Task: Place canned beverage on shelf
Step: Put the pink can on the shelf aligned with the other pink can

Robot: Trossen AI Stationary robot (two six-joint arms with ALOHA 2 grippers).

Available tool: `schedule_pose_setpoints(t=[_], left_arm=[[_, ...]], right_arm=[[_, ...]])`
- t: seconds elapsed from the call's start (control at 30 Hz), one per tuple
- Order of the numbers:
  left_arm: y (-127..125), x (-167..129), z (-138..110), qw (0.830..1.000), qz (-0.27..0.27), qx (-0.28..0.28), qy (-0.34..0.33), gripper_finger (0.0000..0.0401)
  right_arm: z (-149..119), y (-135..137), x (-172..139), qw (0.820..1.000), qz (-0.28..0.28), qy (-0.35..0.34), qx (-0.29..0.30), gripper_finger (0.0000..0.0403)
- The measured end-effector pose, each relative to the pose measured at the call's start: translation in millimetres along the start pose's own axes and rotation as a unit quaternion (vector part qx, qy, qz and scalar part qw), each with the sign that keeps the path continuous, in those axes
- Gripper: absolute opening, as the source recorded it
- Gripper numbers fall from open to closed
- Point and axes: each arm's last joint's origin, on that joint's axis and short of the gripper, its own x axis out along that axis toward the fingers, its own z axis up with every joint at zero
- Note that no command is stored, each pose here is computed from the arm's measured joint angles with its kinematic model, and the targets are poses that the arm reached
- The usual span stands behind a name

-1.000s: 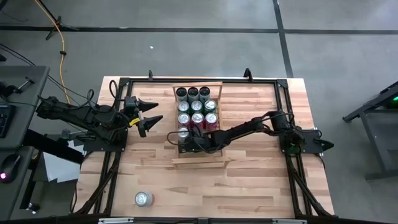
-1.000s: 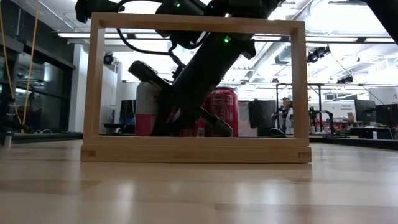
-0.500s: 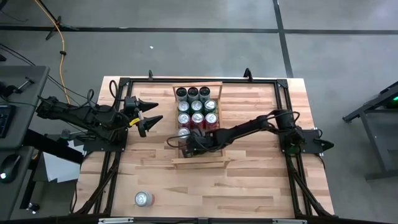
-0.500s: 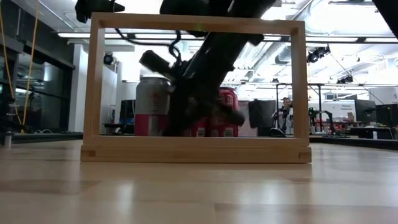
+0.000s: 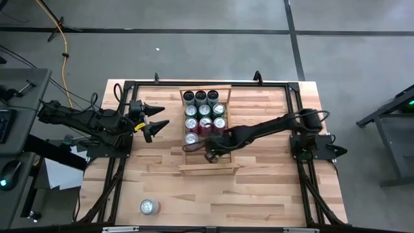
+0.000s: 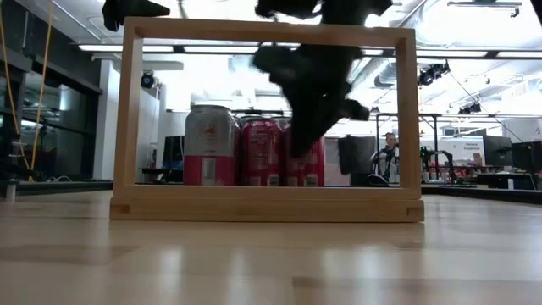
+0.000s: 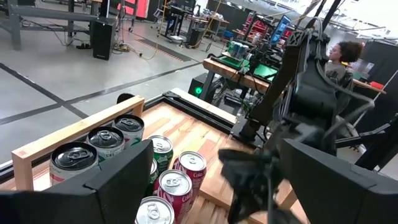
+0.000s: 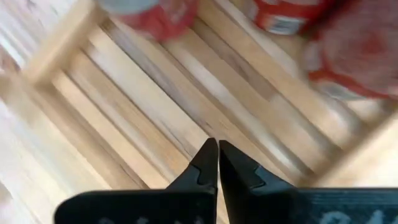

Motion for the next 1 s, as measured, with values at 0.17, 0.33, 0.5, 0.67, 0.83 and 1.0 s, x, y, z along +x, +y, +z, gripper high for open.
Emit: schedule_pose_setpoints(t=[0.17, 0.33, 0.5, 0.67, 0.83, 1.0], left_arm=[[0.0, 0.0, 0.0, 1.000, 0.000, 0.000, 0.000, 0.0342], [0.0, 0.0, 0.0, 1.000, 0.000, 0.000, 0.000, 0.0342], [0.8, 0.0, 0.4, 1.000, 0.013, 0.000, -0.006, 0.0342], [0.8, 0.0, 0.4, 1.000, 0.014, 0.000, -0.006, 0.0342], [0.8, -0.1, 0.5, 1.000, 0.014, -0.019, -0.007, 0.0342], [0.6, 0.0, 0.7, 0.999, 0.013, -0.042, -0.008, 0.0342]], right_arm=[[-22.0, -33.6, -29.5, 1.000, -0.001, -0.001, 0.001, 0.0000], [-58.2, -77.2, -63.7, 0.997, 0.039, -0.032, 0.065, 0.0000], [-90.0, -102.9, -91.5, 0.976, 0.150, -0.101, 0.119, 0.0000], [-114.9, -108.4, -100.7, 0.949, 0.245, -0.158, 0.122, 0.0000], [-130.6, -100.2, -94.7, 0.944, 0.261, -0.173, 0.102, 0.0000], [-136.0, -95.2, -94.6, 0.941, 0.243, -0.216, 0.090, 0.0000]])
